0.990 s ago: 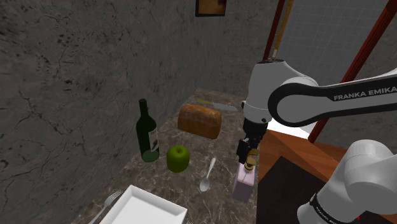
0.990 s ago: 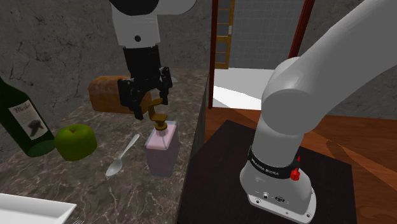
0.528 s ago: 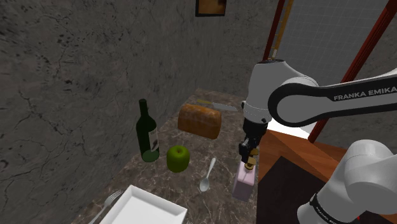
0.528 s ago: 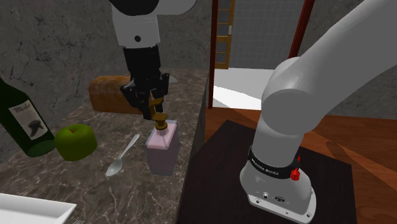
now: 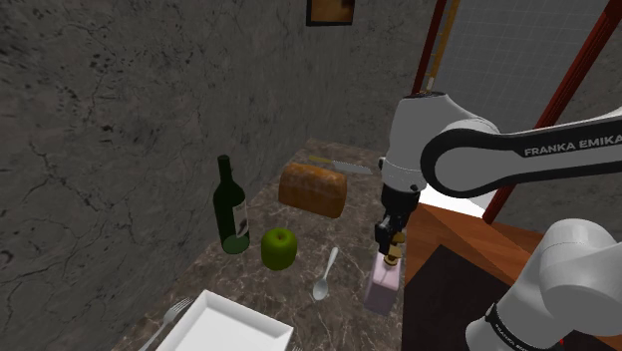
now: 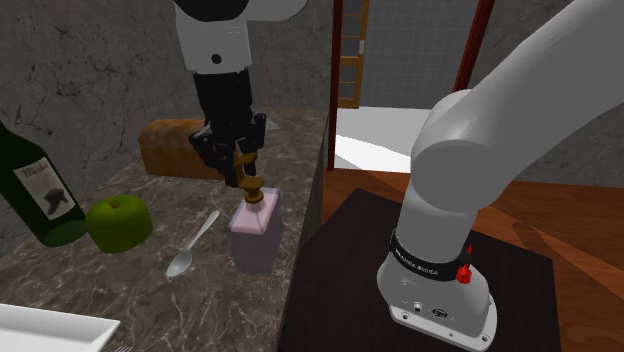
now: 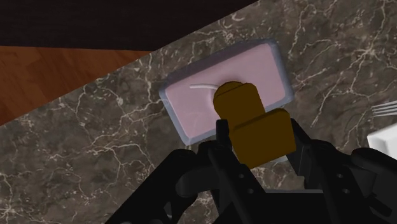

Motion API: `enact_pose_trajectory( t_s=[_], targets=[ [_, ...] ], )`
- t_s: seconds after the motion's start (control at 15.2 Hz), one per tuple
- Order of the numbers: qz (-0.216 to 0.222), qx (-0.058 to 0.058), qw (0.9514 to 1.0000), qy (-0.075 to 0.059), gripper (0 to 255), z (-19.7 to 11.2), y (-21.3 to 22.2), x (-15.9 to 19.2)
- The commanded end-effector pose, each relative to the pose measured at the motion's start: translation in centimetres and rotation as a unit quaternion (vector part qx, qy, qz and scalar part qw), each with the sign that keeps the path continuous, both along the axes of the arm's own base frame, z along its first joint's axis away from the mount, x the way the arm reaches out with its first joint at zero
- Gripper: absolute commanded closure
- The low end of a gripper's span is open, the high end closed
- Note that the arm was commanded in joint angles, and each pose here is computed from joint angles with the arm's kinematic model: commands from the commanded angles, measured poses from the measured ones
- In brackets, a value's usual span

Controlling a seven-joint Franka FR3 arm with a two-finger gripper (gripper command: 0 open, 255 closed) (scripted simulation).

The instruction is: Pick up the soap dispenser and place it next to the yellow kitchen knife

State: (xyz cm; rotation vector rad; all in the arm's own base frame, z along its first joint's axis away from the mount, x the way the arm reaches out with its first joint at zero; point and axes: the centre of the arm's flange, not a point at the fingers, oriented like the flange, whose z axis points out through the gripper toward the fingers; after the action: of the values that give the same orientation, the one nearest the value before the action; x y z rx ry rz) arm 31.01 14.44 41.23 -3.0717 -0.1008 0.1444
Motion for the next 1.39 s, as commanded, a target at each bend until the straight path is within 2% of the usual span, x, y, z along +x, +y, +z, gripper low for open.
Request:
enact_pose_trajectory(
  t_s=[0.0, 1.32],
  targets=[
    [0.000, 0.000, 1.0000, 0.000, 255, 0.8, 0.0, 0.0],
    [0.000, 0.000, 1.0000, 0.000, 255, 11.3, 0.0, 0.0]
  ],
)
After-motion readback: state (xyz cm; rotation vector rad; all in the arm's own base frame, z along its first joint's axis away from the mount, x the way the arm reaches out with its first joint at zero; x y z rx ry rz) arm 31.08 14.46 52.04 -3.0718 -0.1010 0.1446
